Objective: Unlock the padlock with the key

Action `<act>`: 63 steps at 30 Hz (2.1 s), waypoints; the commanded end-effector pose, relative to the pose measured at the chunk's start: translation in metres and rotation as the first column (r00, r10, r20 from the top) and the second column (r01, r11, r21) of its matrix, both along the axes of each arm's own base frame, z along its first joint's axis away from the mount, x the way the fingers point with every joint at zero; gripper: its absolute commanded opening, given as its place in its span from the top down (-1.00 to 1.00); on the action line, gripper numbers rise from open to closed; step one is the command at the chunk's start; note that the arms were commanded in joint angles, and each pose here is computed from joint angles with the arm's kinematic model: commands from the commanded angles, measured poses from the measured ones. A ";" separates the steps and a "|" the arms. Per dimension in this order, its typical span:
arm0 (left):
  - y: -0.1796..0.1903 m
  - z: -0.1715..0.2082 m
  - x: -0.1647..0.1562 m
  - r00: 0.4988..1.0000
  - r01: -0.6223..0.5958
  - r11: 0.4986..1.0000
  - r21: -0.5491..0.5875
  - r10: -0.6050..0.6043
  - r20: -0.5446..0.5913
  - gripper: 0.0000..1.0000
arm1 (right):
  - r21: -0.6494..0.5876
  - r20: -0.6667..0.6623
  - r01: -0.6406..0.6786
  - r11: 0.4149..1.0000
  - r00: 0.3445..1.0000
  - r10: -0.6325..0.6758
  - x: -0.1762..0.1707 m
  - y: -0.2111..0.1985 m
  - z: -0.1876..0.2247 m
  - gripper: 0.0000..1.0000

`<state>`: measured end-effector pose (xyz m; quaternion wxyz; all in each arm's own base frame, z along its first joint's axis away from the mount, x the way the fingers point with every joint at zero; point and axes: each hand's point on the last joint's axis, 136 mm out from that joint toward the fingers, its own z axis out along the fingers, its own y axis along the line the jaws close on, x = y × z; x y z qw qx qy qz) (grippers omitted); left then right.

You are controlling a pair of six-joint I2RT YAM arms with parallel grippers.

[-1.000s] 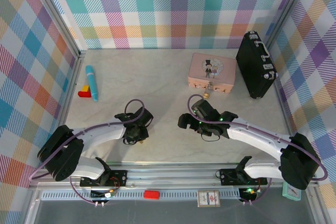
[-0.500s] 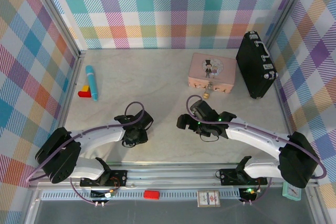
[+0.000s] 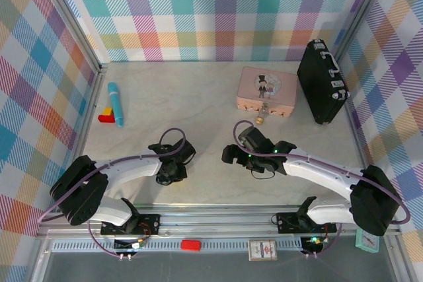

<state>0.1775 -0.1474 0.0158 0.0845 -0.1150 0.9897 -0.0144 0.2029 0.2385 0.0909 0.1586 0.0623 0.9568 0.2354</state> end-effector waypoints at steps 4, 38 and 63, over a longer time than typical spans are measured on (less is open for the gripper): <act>-0.015 0.007 0.008 0.998 -0.014 0.997 -0.075 0.018 0.053 0.76 | 0.015 -0.002 0.002 1.000 1.000 -0.002 0.000 0.004 0.001 -0.98; -0.059 0.113 0.053 0.912 -0.216 0.804 -0.554 0.369 0.180 1.00 | 0.481 -0.013 0.133 0.867 0.989 -0.145 0.017 0.065 0.042 -0.95; -0.062 0.164 0.072 0.783 -0.287 0.495 -0.820 0.614 0.097 1.00 | 0.744 0.118 -0.056 0.666 0.992 -0.048 0.022 0.129 0.104 0.10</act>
